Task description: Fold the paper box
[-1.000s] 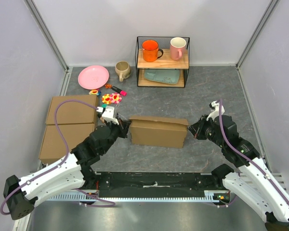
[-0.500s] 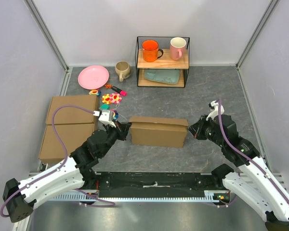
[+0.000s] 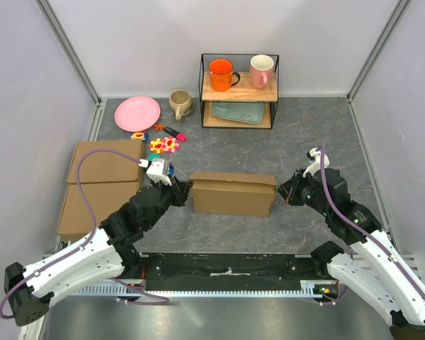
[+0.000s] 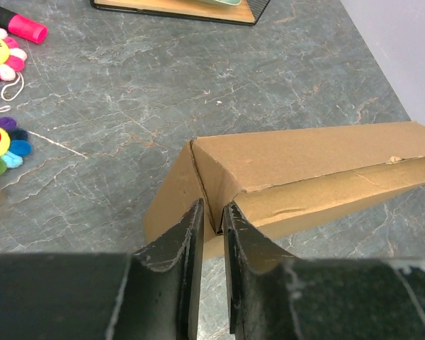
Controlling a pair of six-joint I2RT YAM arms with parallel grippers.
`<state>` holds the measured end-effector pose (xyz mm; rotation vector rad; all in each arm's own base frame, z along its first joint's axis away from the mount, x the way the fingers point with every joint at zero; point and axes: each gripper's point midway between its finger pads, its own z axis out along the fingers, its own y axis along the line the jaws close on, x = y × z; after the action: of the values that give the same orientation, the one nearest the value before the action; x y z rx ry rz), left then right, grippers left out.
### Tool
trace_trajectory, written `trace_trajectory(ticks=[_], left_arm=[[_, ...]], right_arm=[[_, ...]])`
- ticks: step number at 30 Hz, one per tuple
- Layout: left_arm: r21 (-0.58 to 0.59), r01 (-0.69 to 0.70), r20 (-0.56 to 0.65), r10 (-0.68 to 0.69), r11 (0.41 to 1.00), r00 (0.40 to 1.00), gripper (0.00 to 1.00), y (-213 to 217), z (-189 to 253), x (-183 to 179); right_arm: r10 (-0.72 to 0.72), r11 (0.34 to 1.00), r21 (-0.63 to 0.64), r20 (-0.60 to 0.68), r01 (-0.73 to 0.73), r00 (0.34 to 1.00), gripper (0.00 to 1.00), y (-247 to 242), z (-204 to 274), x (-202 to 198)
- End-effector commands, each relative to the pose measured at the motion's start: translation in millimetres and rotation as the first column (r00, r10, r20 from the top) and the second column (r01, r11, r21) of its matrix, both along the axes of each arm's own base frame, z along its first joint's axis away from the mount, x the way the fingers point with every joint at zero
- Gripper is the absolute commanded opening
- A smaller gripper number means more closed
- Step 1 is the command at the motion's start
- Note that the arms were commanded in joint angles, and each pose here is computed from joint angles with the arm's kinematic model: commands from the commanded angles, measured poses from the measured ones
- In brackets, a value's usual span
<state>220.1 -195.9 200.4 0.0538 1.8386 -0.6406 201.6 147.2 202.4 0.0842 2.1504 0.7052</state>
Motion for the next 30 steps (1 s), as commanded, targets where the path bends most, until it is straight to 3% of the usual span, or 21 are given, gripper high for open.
trace_trajectory(ticks=[1, 8, 12, 30], left_arm=[[0.003, -0.039, 0.047, 0.038, 0.999, 0.998, 0.24, 7, 21, 5], [-0.003, -0.051, 0.072, 0.051, 0.999, 0.996, 0.35, 10, 33, 6], [-0.007, -0.049, 0.08, 0.049, 0.999, 0.996, 0.36, 9, 36, 7], [-0.005, -0.014, 0.108, 0.014, 1.0, 0.994, 0.21, -2, 47, 11]], right_arm=[[-0.005, 0.998, -0.06, -0.075, 0.0, 0.997, 0.0, -7, -20, -9], [-0.008, 0.998, -0.058, -0.076, 0.003, 0.997, 0.0, -7, -20, -9], [-0.009, 0.998, -0.059, -0.077, 0.005, 0.997, 0.0, -8, -21, -9], [-0.008, 0.998, -0.057, -0.084, 0.003, 0.996, 0.0, -8, -25, -12]])
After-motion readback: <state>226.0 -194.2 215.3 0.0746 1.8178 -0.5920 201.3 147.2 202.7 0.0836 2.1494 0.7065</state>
